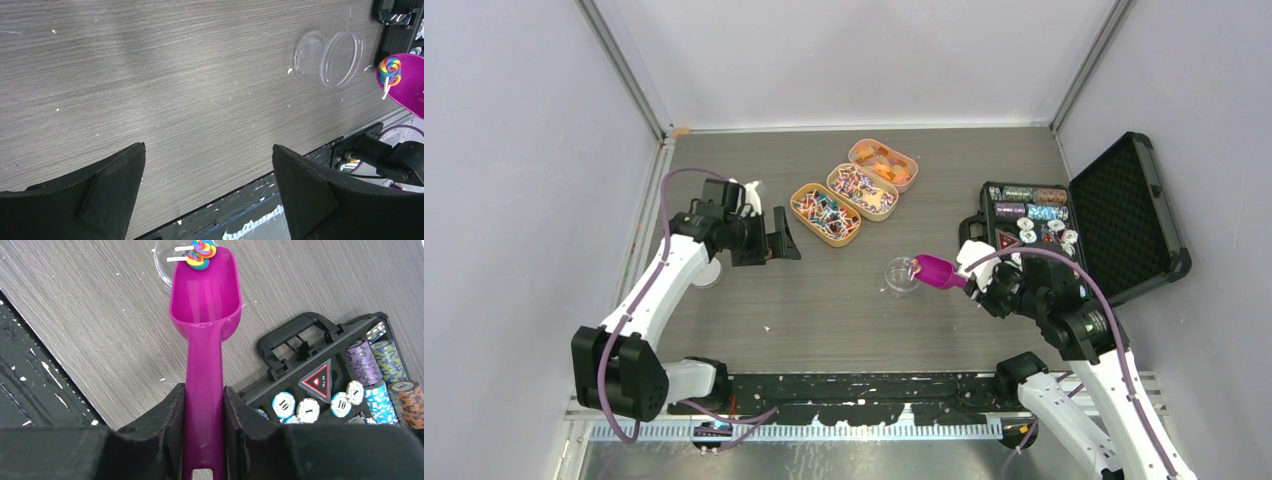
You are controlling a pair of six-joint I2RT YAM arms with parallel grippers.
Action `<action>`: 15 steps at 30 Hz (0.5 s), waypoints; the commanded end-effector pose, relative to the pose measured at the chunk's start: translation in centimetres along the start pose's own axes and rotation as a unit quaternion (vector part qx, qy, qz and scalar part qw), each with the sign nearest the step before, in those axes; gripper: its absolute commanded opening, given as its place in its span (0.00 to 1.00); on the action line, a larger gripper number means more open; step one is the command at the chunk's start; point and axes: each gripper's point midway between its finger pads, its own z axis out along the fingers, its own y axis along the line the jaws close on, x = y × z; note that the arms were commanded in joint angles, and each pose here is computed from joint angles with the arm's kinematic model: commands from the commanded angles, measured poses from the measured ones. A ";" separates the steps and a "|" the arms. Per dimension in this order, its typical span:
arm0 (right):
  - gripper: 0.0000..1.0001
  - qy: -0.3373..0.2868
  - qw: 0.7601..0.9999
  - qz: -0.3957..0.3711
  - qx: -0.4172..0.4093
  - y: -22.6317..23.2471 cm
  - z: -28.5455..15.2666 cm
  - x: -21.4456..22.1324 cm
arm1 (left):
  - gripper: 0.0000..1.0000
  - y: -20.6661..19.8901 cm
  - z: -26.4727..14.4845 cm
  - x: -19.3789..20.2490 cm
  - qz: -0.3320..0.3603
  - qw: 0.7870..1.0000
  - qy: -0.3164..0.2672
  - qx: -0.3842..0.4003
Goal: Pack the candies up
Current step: Place the fake candies in the packing bottle.
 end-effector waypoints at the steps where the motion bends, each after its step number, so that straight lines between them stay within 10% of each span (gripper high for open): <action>1: 0.00 -0.006 1.000 -0.017 0.011 -1.0 -0.2 -1.1 | 1.00 0.1 -0.5 -0.1 0.017 1.000 -0.015 -0.001; 15: 0.00 0.040 0.999 -0.017 0.003 -2.1 0.8 -1.1 | 1.00 0.1 -0.6 0.1 0.021 1.000 -0.013 0.000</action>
